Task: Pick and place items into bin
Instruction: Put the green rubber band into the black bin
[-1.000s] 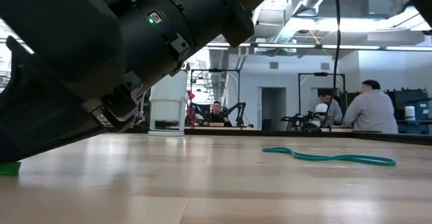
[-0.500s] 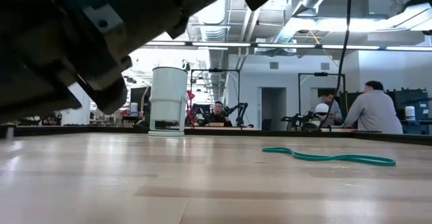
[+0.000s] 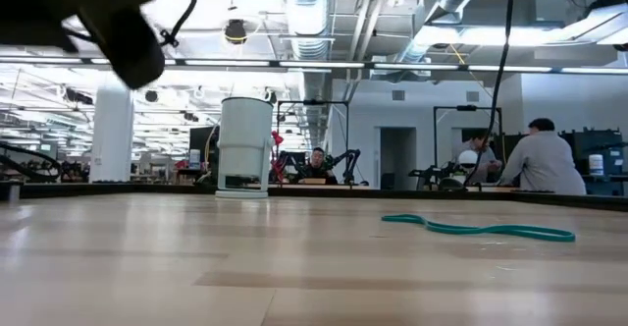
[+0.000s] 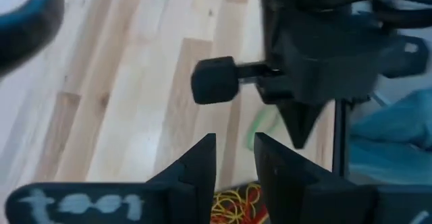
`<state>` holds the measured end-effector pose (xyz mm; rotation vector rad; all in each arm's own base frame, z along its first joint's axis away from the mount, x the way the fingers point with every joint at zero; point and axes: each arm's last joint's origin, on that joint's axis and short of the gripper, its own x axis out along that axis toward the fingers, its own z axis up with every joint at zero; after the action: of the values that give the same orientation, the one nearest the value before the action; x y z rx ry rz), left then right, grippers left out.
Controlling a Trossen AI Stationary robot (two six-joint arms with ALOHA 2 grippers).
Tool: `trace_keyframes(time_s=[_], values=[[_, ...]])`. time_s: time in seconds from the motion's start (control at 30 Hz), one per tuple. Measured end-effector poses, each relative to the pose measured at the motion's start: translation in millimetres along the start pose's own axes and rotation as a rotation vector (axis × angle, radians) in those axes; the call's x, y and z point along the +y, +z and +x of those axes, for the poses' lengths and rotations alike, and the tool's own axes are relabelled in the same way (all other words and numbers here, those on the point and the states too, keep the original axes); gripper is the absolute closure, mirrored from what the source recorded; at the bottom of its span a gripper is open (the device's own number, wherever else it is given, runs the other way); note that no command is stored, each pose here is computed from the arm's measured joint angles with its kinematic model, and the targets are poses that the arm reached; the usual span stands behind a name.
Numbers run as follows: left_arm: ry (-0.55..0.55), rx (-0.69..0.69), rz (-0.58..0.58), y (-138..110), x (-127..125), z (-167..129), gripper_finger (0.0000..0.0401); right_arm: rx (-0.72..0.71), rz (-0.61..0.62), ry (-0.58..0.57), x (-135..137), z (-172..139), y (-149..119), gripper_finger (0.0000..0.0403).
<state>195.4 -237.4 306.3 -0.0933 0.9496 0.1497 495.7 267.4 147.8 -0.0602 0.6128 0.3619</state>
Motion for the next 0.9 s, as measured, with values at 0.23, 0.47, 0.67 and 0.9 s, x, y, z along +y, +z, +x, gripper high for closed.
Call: trace_keyframes(time_s=[0.23, 0.47, 0.67, 0.9], values=[[-0.032, 0.053, -0.019, -3, -2, -1, 0.0324, 0.189, -0.010, -0.025, -2, -8, -4, 0.0397], [-0.025, 0.034, -0.018, -2, -2, -1, 0.0328, 0.333, 0.043, -0.056, -9, -10, -19, 0.0337], [-0.030, 0.031, -0.019, -2, -2, -1, 0.0328, 0.316, 0.088, -0.063, -13, -8, -19, 0.0289], [-0.029, 0.031, -0.018, -2, -2, -1, 0.0328, 0.305, 0.123, -0.064, -12, -3, -29, 0.0269]])
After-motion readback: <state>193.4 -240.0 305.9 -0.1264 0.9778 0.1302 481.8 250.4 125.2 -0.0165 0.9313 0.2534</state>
